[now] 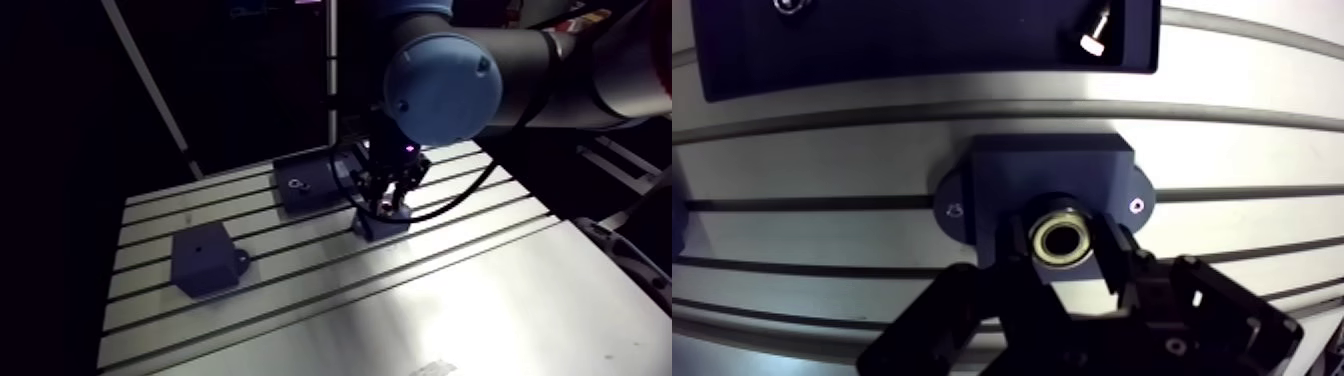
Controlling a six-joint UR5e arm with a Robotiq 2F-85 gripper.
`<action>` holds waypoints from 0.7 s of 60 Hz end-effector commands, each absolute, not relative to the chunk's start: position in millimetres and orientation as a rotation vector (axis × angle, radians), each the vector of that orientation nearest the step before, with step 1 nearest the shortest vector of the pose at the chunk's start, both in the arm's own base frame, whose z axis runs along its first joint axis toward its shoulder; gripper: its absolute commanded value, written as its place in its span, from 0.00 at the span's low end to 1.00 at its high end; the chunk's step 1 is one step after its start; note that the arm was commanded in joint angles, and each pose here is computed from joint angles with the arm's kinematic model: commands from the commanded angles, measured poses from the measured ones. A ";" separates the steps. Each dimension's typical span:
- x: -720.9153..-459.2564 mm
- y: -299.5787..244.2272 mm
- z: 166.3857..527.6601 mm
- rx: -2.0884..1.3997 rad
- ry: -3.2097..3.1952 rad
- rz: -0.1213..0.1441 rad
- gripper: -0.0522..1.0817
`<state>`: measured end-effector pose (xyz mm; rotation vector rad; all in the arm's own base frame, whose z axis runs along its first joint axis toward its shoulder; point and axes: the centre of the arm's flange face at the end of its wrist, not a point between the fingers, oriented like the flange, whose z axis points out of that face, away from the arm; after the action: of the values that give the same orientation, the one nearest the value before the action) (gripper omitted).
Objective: Pick up the bearing and press it into the housing until flush.
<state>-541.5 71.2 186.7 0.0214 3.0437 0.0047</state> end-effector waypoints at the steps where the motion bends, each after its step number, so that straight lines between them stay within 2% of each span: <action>1: -542.1 71.2 186.7 0.020 3.044 0.005 0.71; 42: -543.5 67.7 187.7 0.006 3.046 0.006 0.71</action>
<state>-543.3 71.1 187.8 0.0161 3.0459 0.0064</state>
